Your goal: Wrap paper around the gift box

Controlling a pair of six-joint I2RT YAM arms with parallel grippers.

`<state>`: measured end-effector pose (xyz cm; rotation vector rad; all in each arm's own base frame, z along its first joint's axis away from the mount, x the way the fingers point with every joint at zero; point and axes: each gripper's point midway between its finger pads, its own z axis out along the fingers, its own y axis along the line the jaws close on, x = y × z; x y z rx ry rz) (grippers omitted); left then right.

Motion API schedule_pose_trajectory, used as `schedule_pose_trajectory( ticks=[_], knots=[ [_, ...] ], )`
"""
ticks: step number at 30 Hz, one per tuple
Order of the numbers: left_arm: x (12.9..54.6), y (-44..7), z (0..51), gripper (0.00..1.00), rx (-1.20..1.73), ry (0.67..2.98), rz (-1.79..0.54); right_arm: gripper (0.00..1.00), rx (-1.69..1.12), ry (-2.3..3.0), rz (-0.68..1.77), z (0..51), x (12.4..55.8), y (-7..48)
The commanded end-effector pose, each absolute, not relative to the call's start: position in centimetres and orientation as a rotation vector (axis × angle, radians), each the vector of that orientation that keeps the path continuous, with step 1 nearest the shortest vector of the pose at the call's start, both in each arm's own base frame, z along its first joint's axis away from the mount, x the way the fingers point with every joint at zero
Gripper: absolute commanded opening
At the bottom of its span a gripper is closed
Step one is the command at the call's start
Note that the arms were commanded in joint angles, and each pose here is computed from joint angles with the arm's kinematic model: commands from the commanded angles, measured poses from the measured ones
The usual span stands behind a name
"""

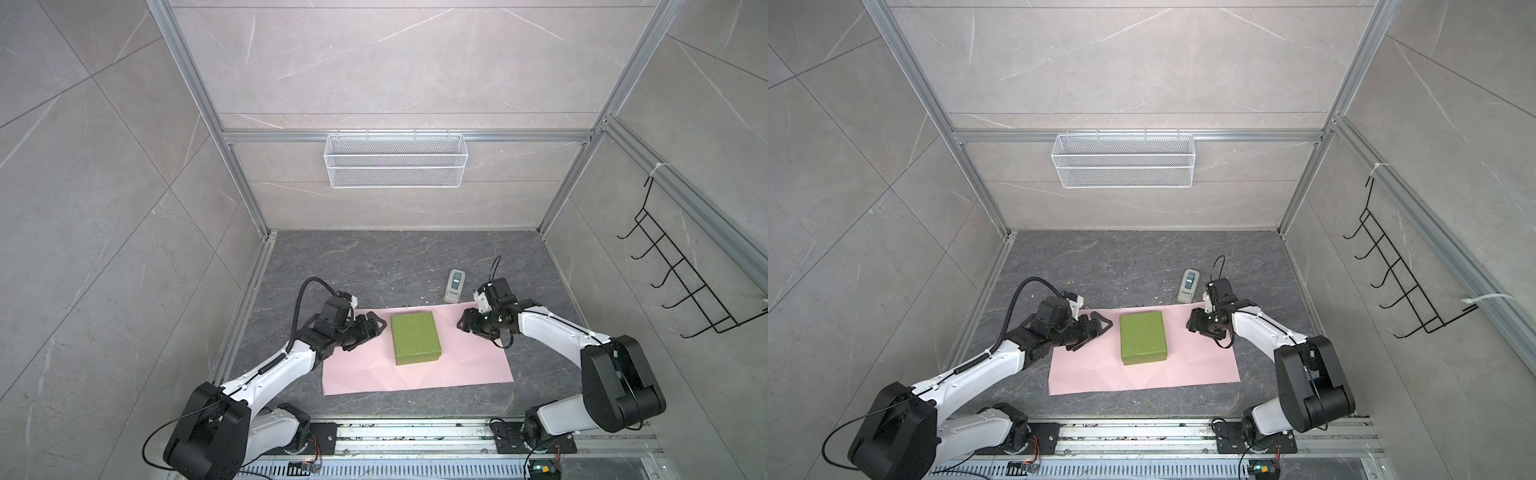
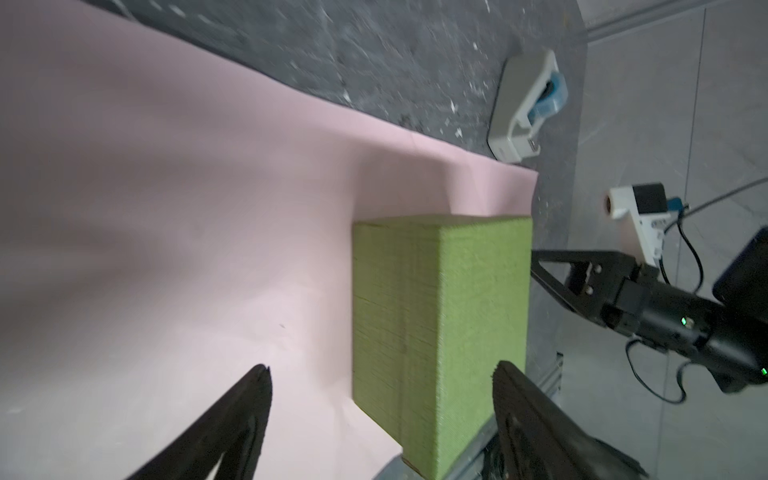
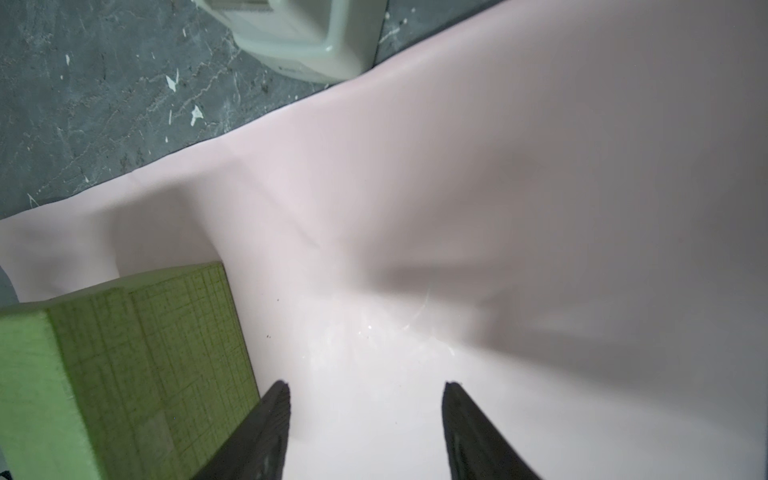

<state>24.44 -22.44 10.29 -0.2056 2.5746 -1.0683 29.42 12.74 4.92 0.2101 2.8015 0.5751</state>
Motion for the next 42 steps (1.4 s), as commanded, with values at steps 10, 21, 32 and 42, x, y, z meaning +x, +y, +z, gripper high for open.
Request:
schedule_pose_trajectory(
  ticks=[10,21,32,42],
  knots=[
    [25.2,-27.3,8.7,0.89,-0.089,2.726,-1.064,0.59,0.157,2.853,0.61,3.4,28.2,12.6],
    [26.2,-22.2,10.6,0.9,-0.188,2.63,-1.007,0.77,-0.02,2.631,1.133,10.6,26.0,18.5],
    [26.7,-17.5,6.6,0.84,-0.455,2.667,-1.083,0.81,0.0,2.692,1.194,8.6,24.0,23.5],
    [26.0,-17.0,5.3,0.84,-0.461,2.697,-1.041,0.66,0.21,2.74,1.057,6.0,23.4,24.7]
  ],
)
